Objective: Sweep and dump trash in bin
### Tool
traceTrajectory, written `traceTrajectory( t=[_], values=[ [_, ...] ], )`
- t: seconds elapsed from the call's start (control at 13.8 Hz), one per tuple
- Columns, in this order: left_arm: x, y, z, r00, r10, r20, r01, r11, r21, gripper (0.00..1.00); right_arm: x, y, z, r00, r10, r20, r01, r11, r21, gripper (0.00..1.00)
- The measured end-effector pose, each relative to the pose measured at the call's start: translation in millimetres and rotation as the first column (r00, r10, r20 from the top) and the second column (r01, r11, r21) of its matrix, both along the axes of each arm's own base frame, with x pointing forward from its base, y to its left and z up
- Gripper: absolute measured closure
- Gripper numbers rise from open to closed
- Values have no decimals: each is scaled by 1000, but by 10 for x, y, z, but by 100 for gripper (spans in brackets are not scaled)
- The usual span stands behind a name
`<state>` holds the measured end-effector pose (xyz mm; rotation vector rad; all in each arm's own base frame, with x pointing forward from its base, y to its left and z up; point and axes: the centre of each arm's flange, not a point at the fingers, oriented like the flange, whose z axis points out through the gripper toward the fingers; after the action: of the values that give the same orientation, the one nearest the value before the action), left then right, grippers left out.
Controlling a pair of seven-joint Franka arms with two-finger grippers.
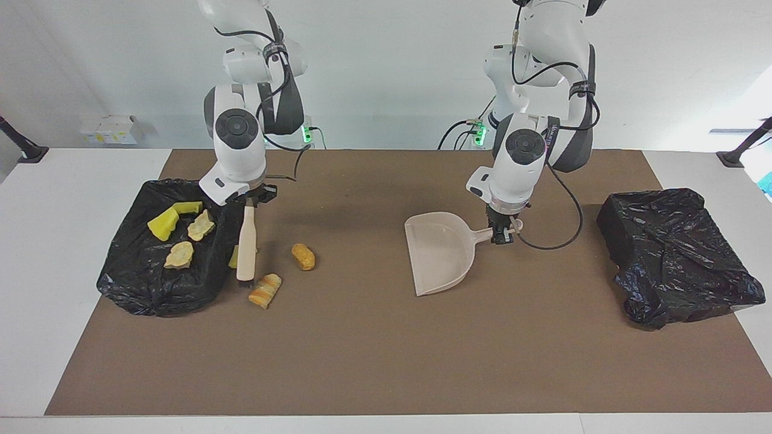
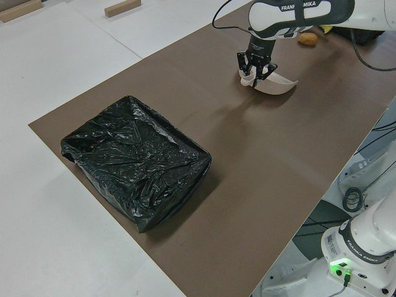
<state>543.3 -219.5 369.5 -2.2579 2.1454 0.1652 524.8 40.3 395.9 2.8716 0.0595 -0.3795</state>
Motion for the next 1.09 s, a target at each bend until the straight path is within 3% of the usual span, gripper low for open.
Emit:
traceTrajectory(
  t=[0.43,0.87,1.09],
  values=[
    [-53,15,-128,1000,-3,-2,3,1000,0,69,-43,-134,-319,998,-3,65,1,1000,27,74],
    [-54,42,-156,1000,2,0,-2,1000,-1,69,-137,800,-265,995,59,74,-69,989,132,74],
    [-51,104,-189,1000,12,-7,-12,1000,3,69,-225,1251,-170,997,64,54,-73,977,202,74]
  ],
)
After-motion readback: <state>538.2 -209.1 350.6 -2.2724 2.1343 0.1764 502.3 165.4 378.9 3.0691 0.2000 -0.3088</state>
